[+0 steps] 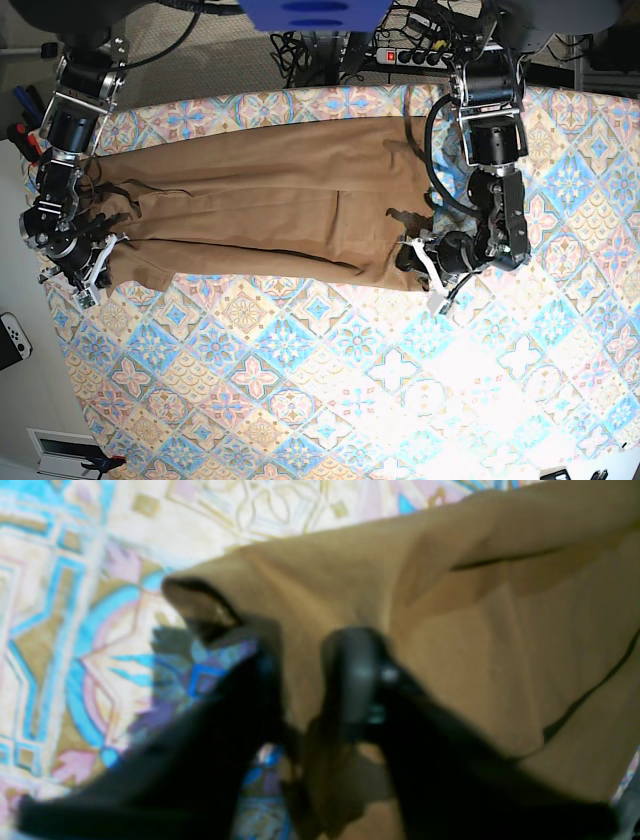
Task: Layout the t-shirt on the table in an organized manner, then fold the t-shirt properly
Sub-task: 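Move the left gripper along the shirt and grasp its long edge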
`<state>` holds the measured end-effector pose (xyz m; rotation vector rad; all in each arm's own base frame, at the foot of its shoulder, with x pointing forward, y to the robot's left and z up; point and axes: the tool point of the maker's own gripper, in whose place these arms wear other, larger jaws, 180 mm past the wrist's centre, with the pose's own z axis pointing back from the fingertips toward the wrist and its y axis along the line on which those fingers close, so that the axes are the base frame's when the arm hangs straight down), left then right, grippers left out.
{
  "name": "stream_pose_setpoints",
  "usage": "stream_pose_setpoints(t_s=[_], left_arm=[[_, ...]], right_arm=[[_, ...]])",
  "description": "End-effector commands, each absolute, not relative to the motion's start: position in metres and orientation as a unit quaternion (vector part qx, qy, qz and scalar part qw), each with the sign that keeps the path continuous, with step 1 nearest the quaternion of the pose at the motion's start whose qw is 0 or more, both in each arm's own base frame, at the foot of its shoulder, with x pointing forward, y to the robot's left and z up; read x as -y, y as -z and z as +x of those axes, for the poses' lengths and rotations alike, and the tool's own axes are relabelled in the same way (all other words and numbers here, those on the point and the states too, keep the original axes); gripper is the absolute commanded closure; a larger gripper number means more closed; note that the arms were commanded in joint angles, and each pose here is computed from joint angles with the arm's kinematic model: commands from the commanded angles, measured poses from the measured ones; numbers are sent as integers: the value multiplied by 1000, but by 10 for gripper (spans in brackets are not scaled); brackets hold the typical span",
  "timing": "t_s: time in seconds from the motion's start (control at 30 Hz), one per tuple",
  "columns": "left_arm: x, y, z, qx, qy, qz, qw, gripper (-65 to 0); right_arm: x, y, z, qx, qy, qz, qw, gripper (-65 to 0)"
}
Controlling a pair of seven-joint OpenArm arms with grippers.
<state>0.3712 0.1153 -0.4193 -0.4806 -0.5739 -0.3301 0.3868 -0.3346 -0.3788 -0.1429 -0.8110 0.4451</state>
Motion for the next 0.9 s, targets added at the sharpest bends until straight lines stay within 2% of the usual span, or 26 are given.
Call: stream_pose_setpoints(t_s=[0.0,0.23,0.37,0.53,0.87], left_arm=[[-114,409,380,291,165,-233,913,0],[-115,409,379,291,165,-234,913,0],[-121,412,374,286,164,-229,916,0],[-123,391,366,326,189,-203,904,0],[-124,371,340,358,221,-168,892,0]], right_arm=[[343,355,400,419,-215,-83,879,0],[344,354,399,419,-213,-83,879,0],[342,336,406,438,-223,-97,866,0],[339,311,414,463,-235,-115,847,0],[337,322,404,463,-216,-105,853,0]])
